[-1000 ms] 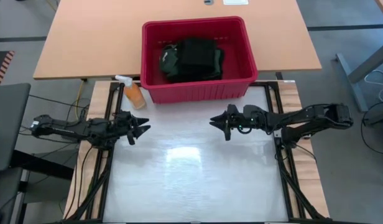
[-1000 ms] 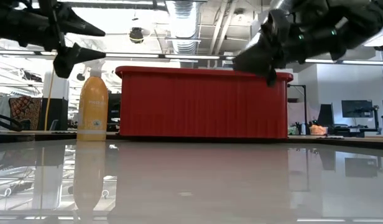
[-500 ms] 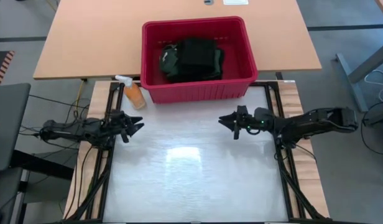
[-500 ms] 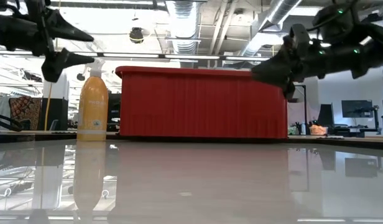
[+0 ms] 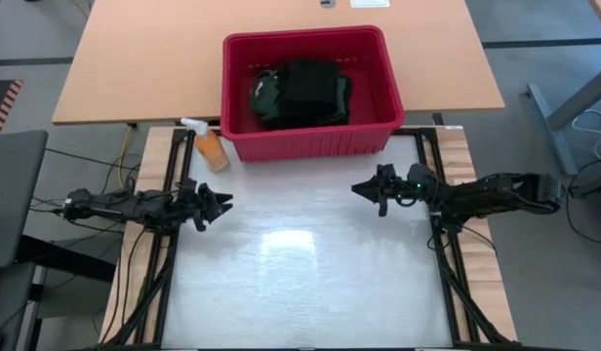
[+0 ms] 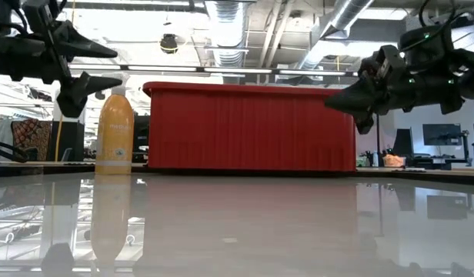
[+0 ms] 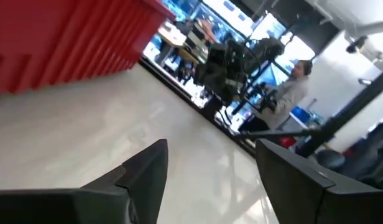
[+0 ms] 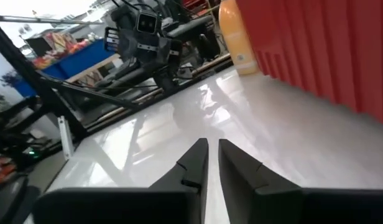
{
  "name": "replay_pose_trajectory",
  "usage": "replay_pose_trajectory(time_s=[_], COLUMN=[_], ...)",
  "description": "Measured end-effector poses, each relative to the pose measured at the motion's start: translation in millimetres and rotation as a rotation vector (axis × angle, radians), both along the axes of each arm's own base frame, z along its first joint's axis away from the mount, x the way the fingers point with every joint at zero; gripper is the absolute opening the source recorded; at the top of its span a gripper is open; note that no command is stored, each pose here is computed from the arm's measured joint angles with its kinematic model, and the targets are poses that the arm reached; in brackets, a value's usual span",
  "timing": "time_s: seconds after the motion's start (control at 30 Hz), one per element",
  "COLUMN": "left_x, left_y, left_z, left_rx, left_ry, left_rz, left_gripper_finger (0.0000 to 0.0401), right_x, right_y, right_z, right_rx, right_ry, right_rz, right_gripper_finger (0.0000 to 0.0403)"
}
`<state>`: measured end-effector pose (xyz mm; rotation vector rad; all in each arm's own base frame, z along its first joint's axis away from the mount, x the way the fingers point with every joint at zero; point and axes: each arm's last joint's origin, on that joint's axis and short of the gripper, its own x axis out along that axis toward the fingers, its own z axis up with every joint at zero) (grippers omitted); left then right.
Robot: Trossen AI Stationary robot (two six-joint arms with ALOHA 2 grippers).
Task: Fold laundry
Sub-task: Return to Home Position
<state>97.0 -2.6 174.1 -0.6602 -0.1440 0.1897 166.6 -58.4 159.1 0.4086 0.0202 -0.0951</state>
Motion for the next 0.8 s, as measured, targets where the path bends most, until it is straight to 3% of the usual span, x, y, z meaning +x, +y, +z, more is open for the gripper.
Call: replay_pose_trajectory(time_s=[0.17, 0.4, 0.5, 0.63, 0.8], left_x=[0, 1, 1, 2, 3], left_y=[1, -5, -7, -6, -7], left_z=[-1, -3, -5, -6, -7], left_rx=[0.015, 0.124, 0.203, 0.33, 0.421], left_ry=[0.014, 0.046, 0.062, 0.097, 0.121], left_rz=[0.044, -0.159, -0.219, -0.192, -0.196], left_gripper_finger=[0.0189, 0.0112, 0.008, 0.0044, 0.0021], right_x=[-8, -16, -20, -22, -23], right_y=[-13, -24, -29, -32, -31], right_z=[0, -2, -8, -19, -27], right_rx=[0.037, 0.072, 0.093, 0.147, 0.182], right_ry=[-0.007, 0.024, 0.084, 0.177, 0.252], right_rz=[0.034, 0.023, -0.06, -0.197, -0.227], right_gripper_finger=[0.0047, 0.0016, 0.002, 0.0046, 0.0062])
